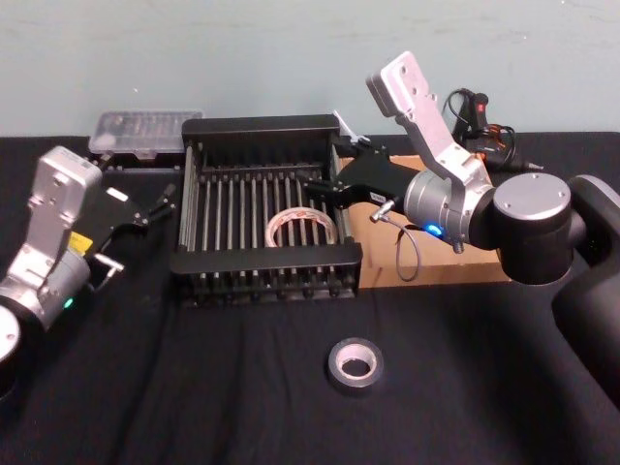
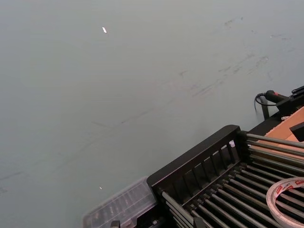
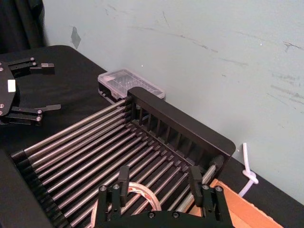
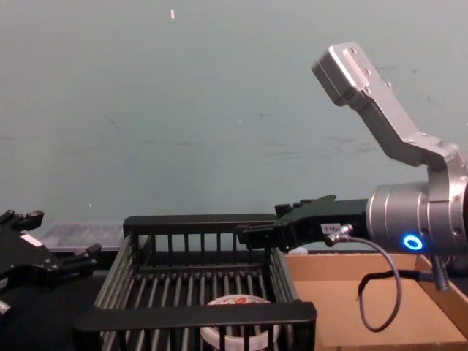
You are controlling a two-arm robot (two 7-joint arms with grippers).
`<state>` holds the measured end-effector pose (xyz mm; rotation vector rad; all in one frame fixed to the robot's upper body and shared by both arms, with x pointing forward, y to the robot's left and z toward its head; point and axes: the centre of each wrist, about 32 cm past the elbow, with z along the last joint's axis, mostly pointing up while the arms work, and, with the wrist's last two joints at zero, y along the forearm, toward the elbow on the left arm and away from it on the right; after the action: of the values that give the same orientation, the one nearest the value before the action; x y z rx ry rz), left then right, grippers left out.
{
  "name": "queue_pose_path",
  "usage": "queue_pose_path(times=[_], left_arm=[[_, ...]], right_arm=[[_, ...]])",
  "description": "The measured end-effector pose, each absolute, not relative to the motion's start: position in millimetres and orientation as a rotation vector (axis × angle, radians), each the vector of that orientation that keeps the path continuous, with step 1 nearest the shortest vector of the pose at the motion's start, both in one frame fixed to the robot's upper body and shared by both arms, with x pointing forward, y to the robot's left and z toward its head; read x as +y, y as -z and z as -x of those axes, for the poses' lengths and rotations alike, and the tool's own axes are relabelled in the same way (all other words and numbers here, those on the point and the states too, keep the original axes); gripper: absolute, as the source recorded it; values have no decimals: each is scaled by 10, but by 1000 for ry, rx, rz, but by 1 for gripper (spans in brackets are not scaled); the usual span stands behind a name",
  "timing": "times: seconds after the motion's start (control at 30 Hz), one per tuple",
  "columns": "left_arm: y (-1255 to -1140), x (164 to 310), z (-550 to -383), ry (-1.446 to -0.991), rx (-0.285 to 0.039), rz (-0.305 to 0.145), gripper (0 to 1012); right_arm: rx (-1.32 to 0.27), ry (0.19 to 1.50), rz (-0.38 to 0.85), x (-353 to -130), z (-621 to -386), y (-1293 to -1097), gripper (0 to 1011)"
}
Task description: Pick up the white tape and place it into the black box , Pick up the silver tape and place it into the brown box.
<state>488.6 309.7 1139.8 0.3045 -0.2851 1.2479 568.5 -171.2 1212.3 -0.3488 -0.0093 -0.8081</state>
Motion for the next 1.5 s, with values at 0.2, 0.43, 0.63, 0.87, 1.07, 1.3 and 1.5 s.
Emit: queue_pose_path(times=[0.2, 0.43, 0.63, 0.87, 1.07, 1.3, 1.5], left_arm=[[-11398, 3097, -4886, -1248, -285, -304, 1001], [-11398, 3097, -4886, -1248, -285, -305, 1001], [-11398, 3097, -4886, -1248, -285, -305, 1002], [-11398, 3097, -4886, -1248, -285, -304, 1001], [-11398, 3097, -4886, -1248, -285, -304, 1001], [-11398, 3096, -4886, -1248, -285, -304, 1001], [-11398, 3097, -4886, -1248, -285, -305, 1001]], right_arm=[[-9, 808, 349, -1712, -5685, -12123, 944], [-10, 809, 349, -1714, -5681, -12124, 1002], [-6, 824, 345, -1761, -5641, -12159, 1002], [21, 845, 339, -1912, -5508, -12248, 1002], [43, 846, 338, -2069, -5336, -12304, 1002], [85, 825, 346, -2291, -5066, -12332, 1003], [120, 798, 369, -2459, -4819, -12319, 1002]])
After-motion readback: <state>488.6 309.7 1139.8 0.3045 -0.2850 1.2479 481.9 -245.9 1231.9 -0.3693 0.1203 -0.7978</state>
